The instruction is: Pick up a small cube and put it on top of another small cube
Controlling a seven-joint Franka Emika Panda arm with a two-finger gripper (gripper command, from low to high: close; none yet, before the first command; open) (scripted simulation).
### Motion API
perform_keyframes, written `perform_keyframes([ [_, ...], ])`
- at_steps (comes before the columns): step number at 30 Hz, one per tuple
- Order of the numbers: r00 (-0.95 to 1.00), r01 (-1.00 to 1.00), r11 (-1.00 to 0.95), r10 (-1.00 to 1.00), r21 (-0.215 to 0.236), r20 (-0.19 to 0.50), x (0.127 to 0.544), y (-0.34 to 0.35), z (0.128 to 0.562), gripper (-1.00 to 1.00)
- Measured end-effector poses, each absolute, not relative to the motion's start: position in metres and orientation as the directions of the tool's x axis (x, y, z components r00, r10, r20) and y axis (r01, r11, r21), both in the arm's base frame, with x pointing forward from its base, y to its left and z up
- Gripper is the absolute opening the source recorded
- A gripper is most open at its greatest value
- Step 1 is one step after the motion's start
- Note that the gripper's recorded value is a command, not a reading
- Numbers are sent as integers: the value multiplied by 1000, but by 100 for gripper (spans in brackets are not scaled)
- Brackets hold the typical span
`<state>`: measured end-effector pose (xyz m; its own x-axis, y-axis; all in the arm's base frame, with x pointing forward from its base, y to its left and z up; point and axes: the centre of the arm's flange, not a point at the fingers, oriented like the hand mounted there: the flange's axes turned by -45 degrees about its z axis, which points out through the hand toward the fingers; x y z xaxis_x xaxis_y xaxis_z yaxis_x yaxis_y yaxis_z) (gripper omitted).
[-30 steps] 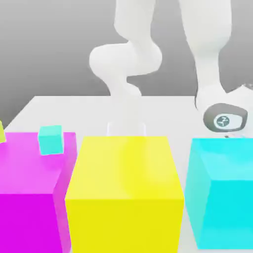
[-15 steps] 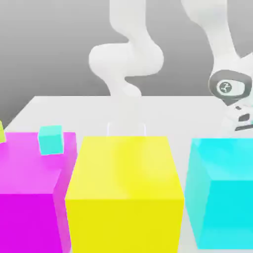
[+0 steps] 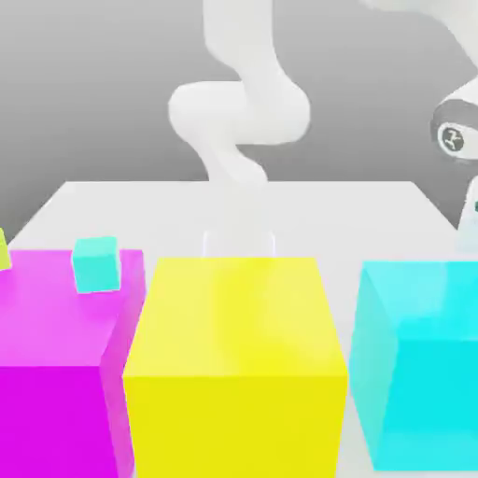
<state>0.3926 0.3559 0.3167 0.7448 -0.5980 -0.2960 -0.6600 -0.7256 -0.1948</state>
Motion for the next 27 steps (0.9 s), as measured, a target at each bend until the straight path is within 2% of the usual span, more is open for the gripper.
perform_keyframes([
  [3, 646, -761, -615, -691, -206, -325, 451, 304, 344, -100],
  [7, 463, -886, -428, -843, -180, -275, 513, 169, 366, -100],
  [11, 259, -962, -231, -944, -148, -206, 532, 31, 392, -100],
  [17, -42, -993, 53, -993, -104, -111, 497, -143, 434, -100],
  [20, -195, -976, 201, -978, -85, -70, 457, -218, 455, -100],
  [23, -370, -926, 372, -928, -69, -29, 398, -295, 478, -100],
  [25, -448, -894, 448, -894, -24, -9, 364, -321, 471, -100],
  [27, -469, -883, 469, -883, -8, -3, 355, -328, 444, -100],
])
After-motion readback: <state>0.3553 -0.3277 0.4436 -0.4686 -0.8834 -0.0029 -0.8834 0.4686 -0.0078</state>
